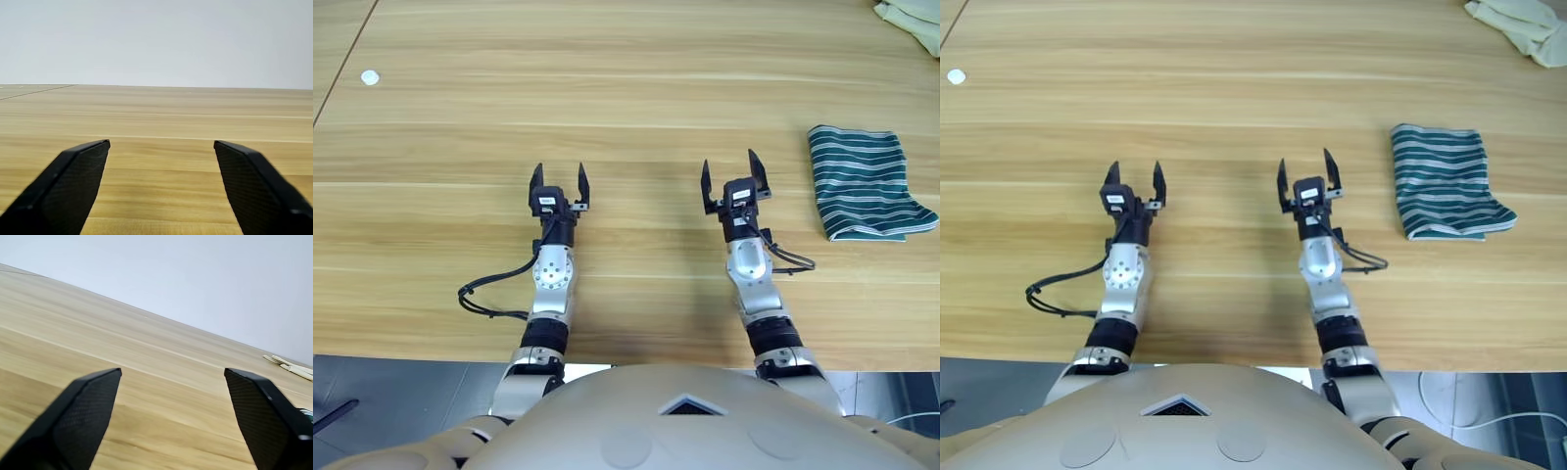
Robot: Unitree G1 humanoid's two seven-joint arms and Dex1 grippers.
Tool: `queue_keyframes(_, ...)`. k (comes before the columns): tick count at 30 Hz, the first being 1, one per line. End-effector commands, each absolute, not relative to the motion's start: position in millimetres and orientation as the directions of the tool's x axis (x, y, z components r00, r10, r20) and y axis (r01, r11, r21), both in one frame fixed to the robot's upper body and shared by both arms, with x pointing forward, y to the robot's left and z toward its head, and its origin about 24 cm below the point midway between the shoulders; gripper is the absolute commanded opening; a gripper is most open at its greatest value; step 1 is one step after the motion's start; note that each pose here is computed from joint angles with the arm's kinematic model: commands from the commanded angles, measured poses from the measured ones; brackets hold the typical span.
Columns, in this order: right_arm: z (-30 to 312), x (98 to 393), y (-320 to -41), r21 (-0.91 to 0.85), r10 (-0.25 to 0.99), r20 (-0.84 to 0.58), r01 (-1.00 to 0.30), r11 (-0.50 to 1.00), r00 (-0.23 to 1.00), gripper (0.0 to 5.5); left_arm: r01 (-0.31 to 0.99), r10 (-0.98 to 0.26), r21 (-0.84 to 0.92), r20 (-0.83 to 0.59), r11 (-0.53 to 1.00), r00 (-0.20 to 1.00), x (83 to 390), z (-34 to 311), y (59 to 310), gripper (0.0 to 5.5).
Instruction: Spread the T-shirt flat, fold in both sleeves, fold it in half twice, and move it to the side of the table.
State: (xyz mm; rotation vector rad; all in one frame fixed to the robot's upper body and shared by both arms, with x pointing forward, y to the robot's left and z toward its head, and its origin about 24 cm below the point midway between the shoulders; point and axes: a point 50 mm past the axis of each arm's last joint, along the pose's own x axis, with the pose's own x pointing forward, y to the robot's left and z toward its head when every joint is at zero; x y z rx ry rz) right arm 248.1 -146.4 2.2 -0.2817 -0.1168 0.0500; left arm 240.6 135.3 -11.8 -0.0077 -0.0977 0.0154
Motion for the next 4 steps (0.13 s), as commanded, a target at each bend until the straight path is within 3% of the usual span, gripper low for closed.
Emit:
queue_keyframes(1,4.9,250.2,-149.9,-0.282,0.051,0.132,-0.011,0.959,0.990,3.89,-0.014,0.016,-0.021,0.110,1.000,0.994,243.2,-8.2,135.2,3.96)
queue_keyframes(4,4.8,251.6,-151.5,-0.289,0.046,0.137,-0.005,0.957,0.990,3.89,-0.017,0.019,-0.015,0.114,1.000,0.993,245.6,-7.6,137.7,3.96)
